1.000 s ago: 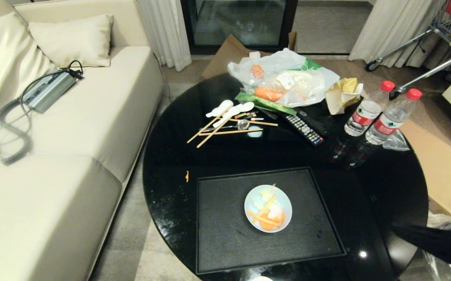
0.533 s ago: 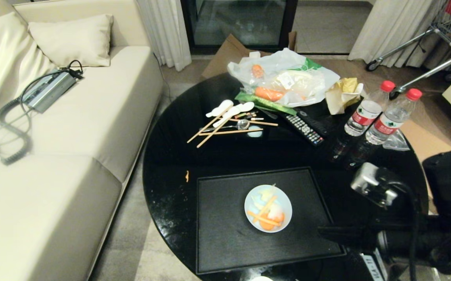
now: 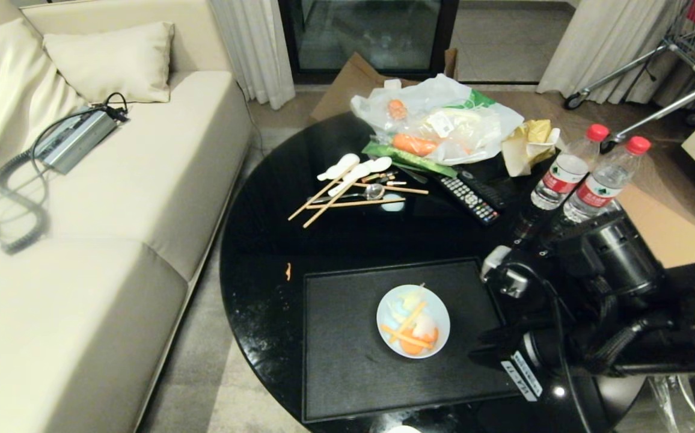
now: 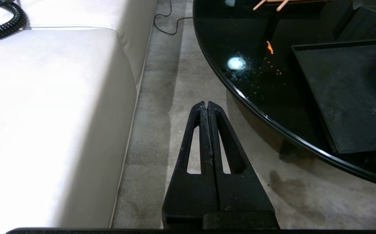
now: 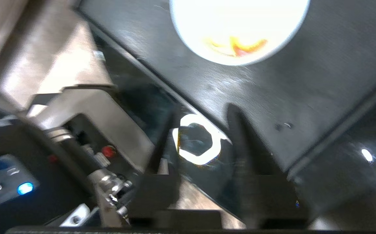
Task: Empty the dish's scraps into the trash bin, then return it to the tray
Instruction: Pick up the bowl with leftover food
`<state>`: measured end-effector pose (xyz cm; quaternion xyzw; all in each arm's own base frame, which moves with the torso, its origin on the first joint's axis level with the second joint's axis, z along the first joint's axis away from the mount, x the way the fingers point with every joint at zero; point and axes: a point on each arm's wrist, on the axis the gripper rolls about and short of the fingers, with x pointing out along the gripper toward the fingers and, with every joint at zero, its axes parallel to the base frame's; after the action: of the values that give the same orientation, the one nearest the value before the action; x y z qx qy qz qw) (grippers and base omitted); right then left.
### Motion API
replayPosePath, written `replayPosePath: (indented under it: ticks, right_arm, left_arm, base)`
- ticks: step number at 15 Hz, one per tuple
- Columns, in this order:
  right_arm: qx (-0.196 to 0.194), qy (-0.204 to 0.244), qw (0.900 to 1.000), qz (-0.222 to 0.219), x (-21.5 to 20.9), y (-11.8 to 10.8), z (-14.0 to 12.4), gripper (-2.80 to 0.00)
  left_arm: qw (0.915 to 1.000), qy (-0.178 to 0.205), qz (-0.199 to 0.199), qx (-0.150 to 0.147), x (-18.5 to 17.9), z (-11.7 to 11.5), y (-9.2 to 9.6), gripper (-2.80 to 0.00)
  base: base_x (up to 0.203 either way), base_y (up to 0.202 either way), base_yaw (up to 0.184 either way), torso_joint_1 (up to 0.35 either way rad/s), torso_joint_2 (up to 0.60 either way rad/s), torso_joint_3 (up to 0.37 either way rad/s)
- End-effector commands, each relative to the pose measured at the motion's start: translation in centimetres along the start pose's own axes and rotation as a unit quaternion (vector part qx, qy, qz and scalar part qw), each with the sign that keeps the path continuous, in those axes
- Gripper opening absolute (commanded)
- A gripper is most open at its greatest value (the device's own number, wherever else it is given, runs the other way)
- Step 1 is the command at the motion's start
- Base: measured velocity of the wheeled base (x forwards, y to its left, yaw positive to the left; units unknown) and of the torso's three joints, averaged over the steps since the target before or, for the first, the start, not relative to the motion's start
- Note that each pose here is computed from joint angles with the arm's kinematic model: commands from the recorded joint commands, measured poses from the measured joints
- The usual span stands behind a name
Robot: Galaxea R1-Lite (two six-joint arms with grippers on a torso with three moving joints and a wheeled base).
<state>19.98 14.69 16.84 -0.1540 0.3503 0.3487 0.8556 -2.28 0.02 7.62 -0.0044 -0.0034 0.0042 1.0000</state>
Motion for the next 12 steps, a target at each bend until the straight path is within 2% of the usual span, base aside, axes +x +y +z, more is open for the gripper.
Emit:
replayPosePath:
  ticks: [1, 12]
  right_arm:
    - [0.002, 0.022, 0.999, -0.029, 1.0, -0.3, 0.0, 0.0]
    - [0.01, 0.05, 0.998, -0.042, 6.0, -1.8, 1.9, 0.0]
  left_arm:
    - [1.0, 0.0, 0.0, 0.0, 0.0, 0.0, 0.0, -2.8]
    - [1.0, 0.0, 0.0, 0.0, 0.0, 0.0, 0.0, -2.8]
  base:
    - [0.0, 0.0, 0.0, 0.0, 0.0, 0.0]
    - [0.0, 0.0, 0.0, 0.0, 0.0, 0.0]
